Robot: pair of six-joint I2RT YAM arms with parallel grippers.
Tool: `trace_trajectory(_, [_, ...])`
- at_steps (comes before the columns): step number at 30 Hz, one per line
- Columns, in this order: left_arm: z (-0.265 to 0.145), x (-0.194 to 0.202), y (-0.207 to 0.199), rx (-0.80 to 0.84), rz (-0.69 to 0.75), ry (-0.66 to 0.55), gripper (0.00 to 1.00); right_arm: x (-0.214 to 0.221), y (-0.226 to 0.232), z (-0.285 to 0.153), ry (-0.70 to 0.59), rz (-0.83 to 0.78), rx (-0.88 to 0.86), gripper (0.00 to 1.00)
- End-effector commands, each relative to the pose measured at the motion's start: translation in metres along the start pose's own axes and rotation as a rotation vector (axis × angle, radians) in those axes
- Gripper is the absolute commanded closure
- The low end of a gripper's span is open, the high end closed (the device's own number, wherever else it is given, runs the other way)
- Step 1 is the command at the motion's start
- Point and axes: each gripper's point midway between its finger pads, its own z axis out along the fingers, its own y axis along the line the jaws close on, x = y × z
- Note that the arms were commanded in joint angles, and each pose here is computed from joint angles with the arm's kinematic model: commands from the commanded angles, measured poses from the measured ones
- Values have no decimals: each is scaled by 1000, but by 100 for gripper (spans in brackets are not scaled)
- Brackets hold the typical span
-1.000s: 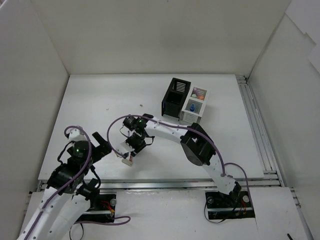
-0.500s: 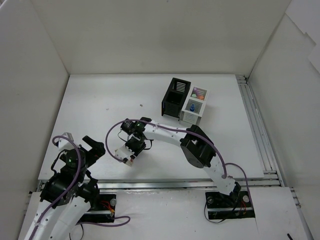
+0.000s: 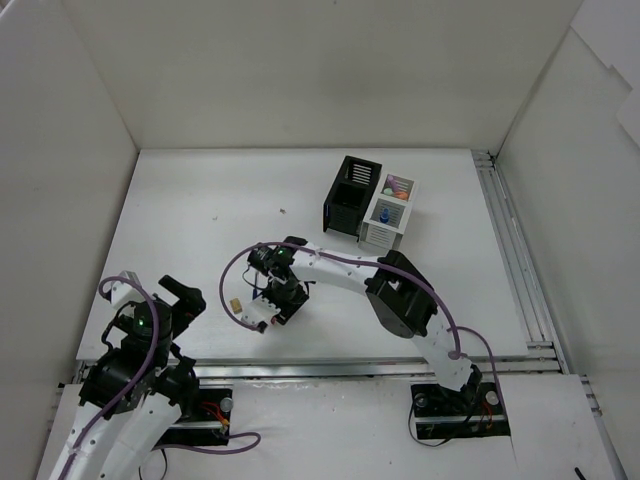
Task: Sort the stationery into containers
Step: Pick up the pen from the center of the board.
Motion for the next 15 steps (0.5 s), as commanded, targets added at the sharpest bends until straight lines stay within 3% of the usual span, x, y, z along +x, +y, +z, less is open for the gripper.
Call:
trace_trajectory(1, [-1, -11, -3, -14, -26, -30, 0, 2, 46, 24, -17, 46, -193, 56])
trace_trajectory(5, [-1, -10, -2, -17, -27, -32, 0, -4, 39, 24, -41, 56, -175, 45])
trace_trajectory(7, [-1, -11, -2, -15, -28, -35, 0, -11, 38, 23, -60, 67, -169, 55])
trace_trajectory(8, [-1, -12, -3, -12, -28, -37, 0, -14, 37, 23, -73, 76, -170, 66])
trace_trajectory(15, [-1, -11, -3, -10, -26, -33, 0, -19, 42, 25, -111, 125, -184, 95])
